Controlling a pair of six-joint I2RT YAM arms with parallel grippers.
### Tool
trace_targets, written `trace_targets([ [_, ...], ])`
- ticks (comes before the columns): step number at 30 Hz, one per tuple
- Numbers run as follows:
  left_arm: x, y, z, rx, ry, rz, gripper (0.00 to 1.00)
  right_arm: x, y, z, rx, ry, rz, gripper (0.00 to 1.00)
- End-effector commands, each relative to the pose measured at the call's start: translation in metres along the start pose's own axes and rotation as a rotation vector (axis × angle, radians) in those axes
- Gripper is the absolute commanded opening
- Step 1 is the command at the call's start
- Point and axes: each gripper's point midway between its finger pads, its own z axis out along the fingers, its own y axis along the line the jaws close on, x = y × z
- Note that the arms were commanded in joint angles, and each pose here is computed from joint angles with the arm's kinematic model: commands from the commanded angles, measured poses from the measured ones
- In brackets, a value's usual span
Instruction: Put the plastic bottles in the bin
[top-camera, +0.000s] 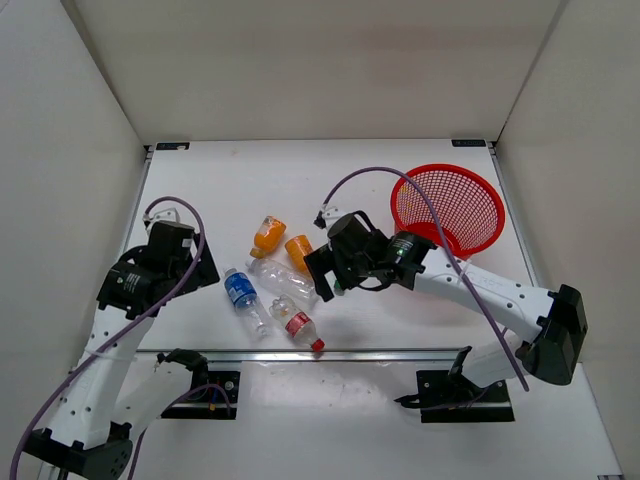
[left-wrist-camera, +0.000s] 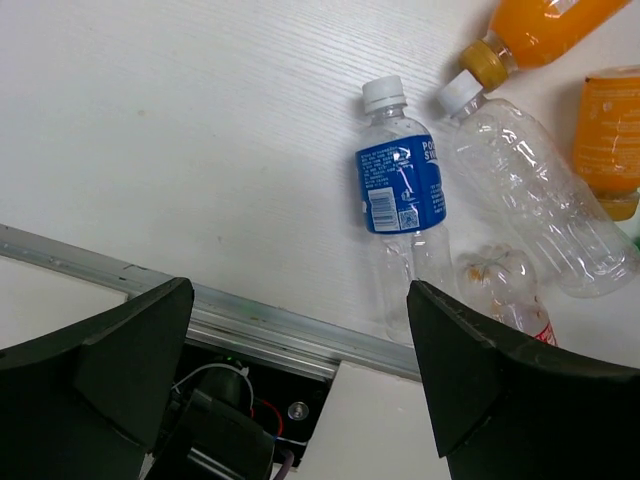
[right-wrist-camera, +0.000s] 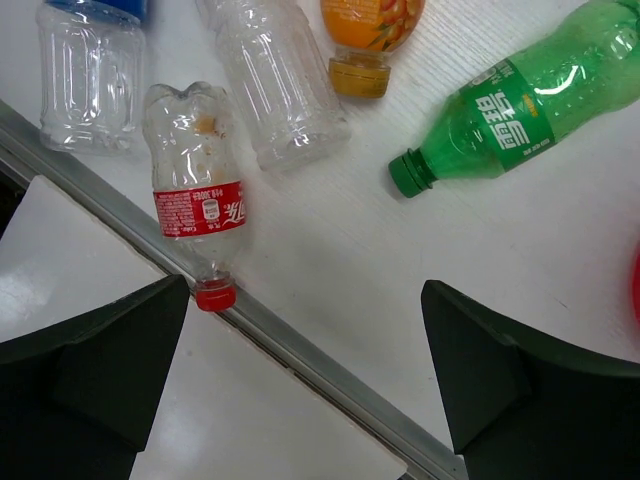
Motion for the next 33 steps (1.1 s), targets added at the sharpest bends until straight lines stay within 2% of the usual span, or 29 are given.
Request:
trace_targets([
  [1, -0.014, 0.01, -0.009, -0.036, -0.053, 0.006, 0.99, -0.011, -0.002, -0.006, 0.02, -0.055, 0.002, 0.99],
  [6, -0.007, 0.006, -0.014, 0.014, -0.052, -0.02, 0.99, -0.014, 0.003, -0.002, -0.072, -0.091, -0.01, 0.99],
  [9, 0.01, 0.003, -0.012, 0.046, -0.019, -0.028, 0.99, -0.038, 0.008, -0.006, -0.09, -0.206, -0.005, 0.99],
  [13, 0.042, -0.007, -0.009, 0.141, 0.044, -0.017, 0.99, -0.056, -0.001, 0.008, -0.065, -0.248, 0.01, 0.99],
  [15, 0.056, -0.006, -0.006, 0.148, 0.066, -0.014, 0.98, -0.064, -0.023, 0.025, 0.033, -0.23, 0.113, 0.99],
  [16, 0.062, -0.004, -0.008, 0.163, 0.068, -0.024, 0.99, -0.066, -0.024, 0.031, 0.029, -0.223, 0.109, 0.99],
  [19, 0.08, 0.001, -0.005, 0.162, 0.114, -0.002, 0.99, -0.084, -0.051, 0.047, 0.153, -0.235, 0.182, 0.99],
  [20, 0.087, 0.002, -0.003, 0.166, 0.131, 0.005, 0.98, -0.078, -0.061, 0.06, 0.198, -0.209, 0.209, 0.99],
  [22, 0.096, -0.002, -0.003, 0.197, 0.157, 0.008, 0.98, -0.077, -0.077, 0.07, 0.259, -0.177, 0.294, 0.94],
  [25, 0.088, -0.009, -0.009, 0.236, 0.127, -0.006, 0.99, -0.059, -0.098, 0.085, 0.424, -0.158, 0.39, 0.93],
  [30, 0.079, -0.024, -0.011, 0.29, 0.113, -0.003, 0.99, -0.038, -0.119, 0.101, 0.579, -0.14, 0.416, 0.96],
  [33, 0.074, -0.029, -0.006, 0.284, 0.118, 0.012, 0.99, -0.021, -0.127, 0.117, 0.565, -0.105, 0.478, 0.95],
])
